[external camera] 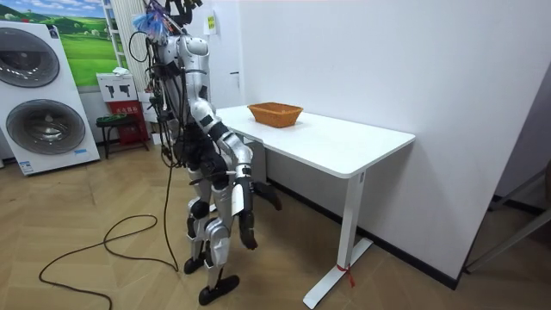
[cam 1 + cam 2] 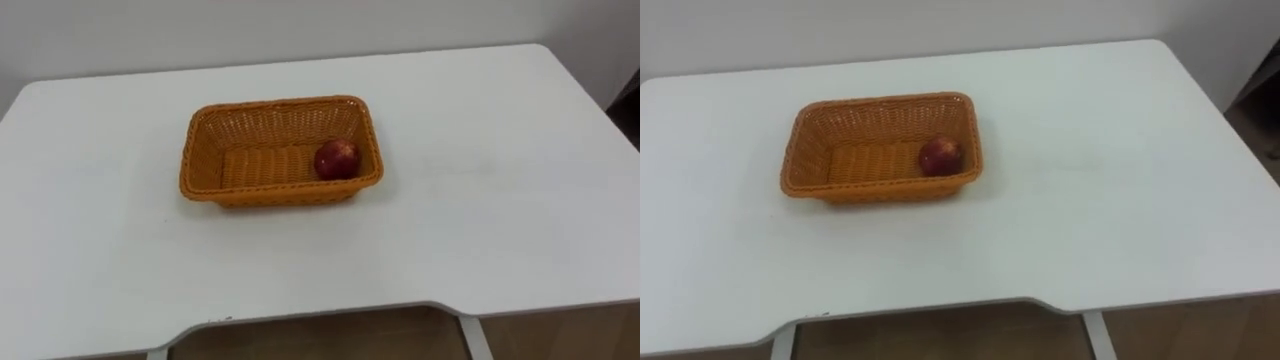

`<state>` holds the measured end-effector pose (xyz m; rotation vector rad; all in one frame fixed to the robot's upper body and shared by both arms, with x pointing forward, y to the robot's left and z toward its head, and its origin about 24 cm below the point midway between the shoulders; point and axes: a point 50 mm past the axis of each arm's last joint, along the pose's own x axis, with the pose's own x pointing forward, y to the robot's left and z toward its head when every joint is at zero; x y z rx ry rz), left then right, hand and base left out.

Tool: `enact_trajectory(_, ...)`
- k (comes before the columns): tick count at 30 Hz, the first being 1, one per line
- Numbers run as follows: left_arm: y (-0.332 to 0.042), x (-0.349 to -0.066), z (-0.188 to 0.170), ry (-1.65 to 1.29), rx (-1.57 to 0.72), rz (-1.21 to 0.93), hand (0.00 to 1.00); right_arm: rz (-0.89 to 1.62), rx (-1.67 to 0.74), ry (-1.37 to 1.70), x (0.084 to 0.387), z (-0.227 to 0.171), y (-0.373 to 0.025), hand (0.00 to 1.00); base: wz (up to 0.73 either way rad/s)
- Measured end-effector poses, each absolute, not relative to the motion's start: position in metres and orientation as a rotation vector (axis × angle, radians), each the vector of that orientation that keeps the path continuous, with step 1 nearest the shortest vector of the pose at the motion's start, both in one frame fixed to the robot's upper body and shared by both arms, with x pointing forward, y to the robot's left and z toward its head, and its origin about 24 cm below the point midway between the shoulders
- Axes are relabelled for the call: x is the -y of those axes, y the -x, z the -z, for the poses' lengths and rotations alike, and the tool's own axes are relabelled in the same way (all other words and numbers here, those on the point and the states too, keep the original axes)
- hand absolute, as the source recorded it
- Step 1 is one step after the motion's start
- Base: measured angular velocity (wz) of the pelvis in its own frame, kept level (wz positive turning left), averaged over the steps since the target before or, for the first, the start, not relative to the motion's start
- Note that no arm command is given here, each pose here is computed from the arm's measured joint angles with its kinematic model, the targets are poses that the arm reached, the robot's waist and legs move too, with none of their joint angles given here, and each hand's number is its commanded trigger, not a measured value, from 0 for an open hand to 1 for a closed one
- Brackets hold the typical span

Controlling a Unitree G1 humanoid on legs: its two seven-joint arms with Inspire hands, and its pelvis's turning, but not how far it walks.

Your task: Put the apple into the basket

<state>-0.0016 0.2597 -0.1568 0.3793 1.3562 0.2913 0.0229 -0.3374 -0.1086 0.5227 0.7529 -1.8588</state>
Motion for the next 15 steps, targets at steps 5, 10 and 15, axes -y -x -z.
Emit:
enact_trajectory(5,0.004,-0.256,0.158,-0.364,-1.373,-0.277,0.0,1.662,-1.062,-0.335,0.307,0.136,0.001,0.0,-0.04)
enact_trajectory(10,0.003,-0.255,0.159,-0.348,-1.391,-0.243,0.0,1.233,-1.304,-0.172,0.283,0.153,0.014,0.0,-0.02)
enact_trajectory(15,0.009,-0.252,0.162,-0.331,-1.455,-0.22,0.0,0.903,-1.423,-0.106,0.267,0.162,0.013,0.0,0.0)
